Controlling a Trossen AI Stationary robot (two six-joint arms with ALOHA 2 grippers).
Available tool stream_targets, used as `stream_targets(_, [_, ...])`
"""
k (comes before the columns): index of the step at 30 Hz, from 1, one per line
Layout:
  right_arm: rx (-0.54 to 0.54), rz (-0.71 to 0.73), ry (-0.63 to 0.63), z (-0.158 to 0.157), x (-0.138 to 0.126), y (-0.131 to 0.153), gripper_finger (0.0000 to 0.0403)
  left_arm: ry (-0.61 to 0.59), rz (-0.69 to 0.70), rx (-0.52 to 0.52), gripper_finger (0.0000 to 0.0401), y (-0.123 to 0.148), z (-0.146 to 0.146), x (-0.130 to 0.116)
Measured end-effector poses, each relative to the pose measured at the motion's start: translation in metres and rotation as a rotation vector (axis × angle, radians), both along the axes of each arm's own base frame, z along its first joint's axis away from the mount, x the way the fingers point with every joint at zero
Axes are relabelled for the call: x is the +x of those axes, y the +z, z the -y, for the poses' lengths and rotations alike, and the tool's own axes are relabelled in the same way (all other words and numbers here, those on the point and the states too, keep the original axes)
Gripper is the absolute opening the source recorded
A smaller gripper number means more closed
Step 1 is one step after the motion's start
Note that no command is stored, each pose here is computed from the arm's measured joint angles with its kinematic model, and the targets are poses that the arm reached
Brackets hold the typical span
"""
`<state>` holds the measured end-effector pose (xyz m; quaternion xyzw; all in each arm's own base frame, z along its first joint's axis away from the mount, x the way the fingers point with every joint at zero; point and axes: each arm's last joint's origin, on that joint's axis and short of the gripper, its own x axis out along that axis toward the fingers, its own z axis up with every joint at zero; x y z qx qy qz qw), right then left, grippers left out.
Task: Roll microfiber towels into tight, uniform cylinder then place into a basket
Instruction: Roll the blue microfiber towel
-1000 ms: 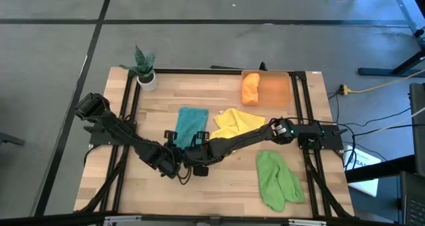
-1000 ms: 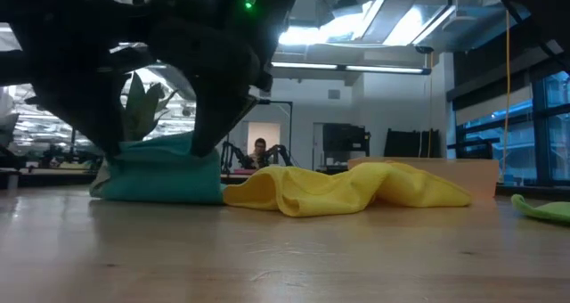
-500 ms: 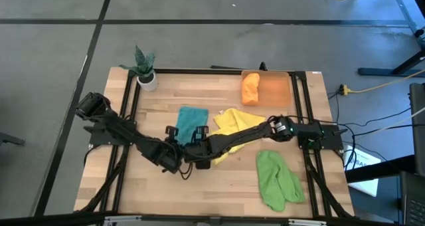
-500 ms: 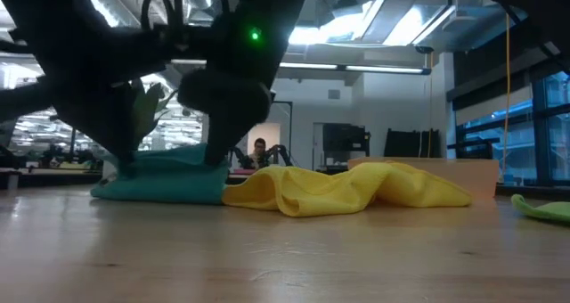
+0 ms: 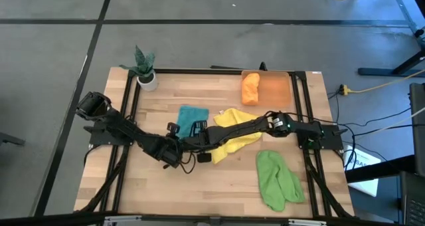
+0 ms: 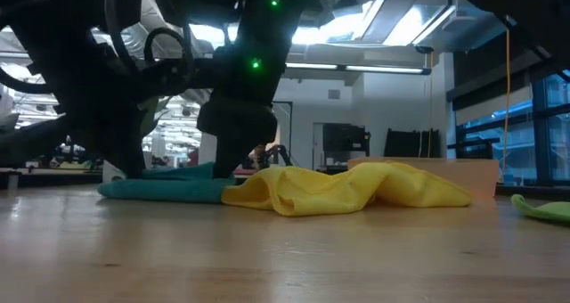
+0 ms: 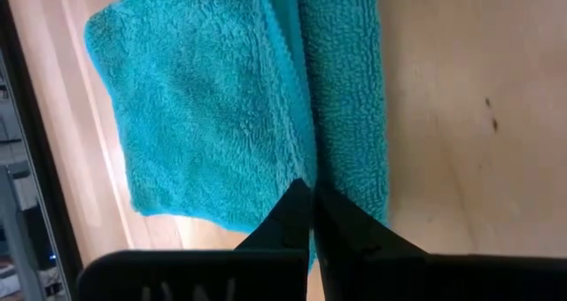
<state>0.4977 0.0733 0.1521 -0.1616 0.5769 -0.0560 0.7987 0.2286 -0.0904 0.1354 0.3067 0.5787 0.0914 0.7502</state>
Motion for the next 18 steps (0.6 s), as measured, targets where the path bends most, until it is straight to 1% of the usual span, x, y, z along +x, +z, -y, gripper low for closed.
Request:
stream_targets(2, [0.018, -0.001, 0.001, 0.002, 0.001, 0.000, 0.0007, 0.004, 0.000, -0.001, 0.0000, 0.000, -0.001, 0.000])
stream_targets(11, [0.014, -0.008, 0.015, 0.005, 0.001, 0.000, 0.0040, 0.007, 0.002, 0.002, 0.0001, -0.001, -0.002, 0.001])
stream_targets(14, [0.011, 0.000, 0.009, 0.008, 0.002, 0.000, 0.0056, 0.016, 0.008, 0.010, 0.0012, -0.001, -0.004, 0.002])
stream_targets(18, [0.008, 0.000, -0.003, 0.014, 0.003, 0.000, 0.0088, 0.033, 0.007, 0.019, 0.0038, -0.001, -0.008, 0.003])
